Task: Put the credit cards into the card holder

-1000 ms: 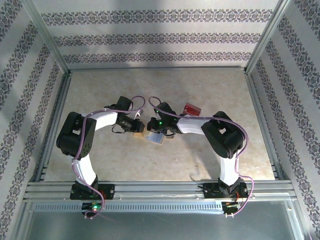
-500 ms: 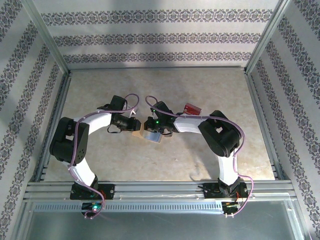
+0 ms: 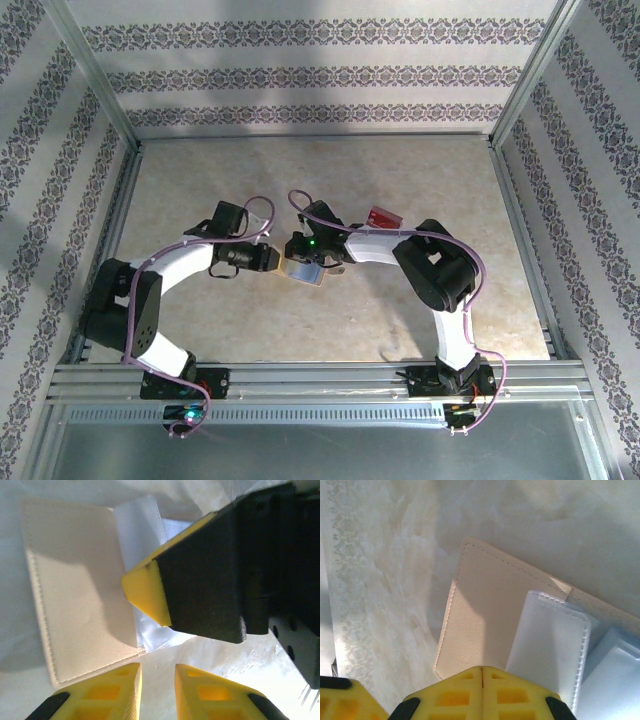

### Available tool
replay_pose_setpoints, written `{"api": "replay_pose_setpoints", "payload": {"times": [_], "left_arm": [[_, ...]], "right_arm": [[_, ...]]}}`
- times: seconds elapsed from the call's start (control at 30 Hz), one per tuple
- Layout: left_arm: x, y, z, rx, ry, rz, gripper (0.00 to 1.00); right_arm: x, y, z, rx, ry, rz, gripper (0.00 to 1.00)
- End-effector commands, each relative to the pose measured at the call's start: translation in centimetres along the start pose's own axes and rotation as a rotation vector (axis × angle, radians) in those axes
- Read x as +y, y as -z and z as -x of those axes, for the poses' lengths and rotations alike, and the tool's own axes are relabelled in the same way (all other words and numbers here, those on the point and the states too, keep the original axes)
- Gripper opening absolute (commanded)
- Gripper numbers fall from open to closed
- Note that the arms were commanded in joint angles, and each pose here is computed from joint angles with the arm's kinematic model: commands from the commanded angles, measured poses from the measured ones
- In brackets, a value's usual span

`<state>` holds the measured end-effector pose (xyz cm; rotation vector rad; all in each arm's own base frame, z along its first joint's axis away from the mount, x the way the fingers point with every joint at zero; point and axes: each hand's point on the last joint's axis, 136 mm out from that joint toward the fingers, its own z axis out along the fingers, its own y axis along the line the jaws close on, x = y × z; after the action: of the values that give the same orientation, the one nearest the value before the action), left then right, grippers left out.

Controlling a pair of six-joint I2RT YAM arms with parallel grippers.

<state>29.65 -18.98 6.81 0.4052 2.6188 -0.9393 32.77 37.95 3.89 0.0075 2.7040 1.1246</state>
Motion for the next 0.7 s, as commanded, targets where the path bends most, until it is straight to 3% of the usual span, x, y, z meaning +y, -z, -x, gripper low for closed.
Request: {"api": "replay_pose_setpoints", "payload": {"times": [0.0, 0.2, 0.43, 0.67], "left_arm": [[-1.7, -1.4, 0.2, -0.005, -0.024, -0.083, 0.21], [-1.1, -3.8, -0.4, 0.062, 0.06, -0.118, 0.19], [0.8, -5.1, -1.4, 0.109, 0.109, -0.057, 0.19], [1.5, -5.4, -1.9, 0.124, 0.116, -0.025, 0.18]], "right_arm": [[0.0, -0.4, 0.1, 0.011, 0.002, 0.0, 0.01], [-0.1, -0.6, 0.2, 0.01, -0.004, 0.0, 0.01], [0.3, 0.1, 0.5, -0.004, -0.001, 0.012, 0.01], [1.9, 4.0, 1.5, -0.066, 0.016, 0.039, 0.01]]}}
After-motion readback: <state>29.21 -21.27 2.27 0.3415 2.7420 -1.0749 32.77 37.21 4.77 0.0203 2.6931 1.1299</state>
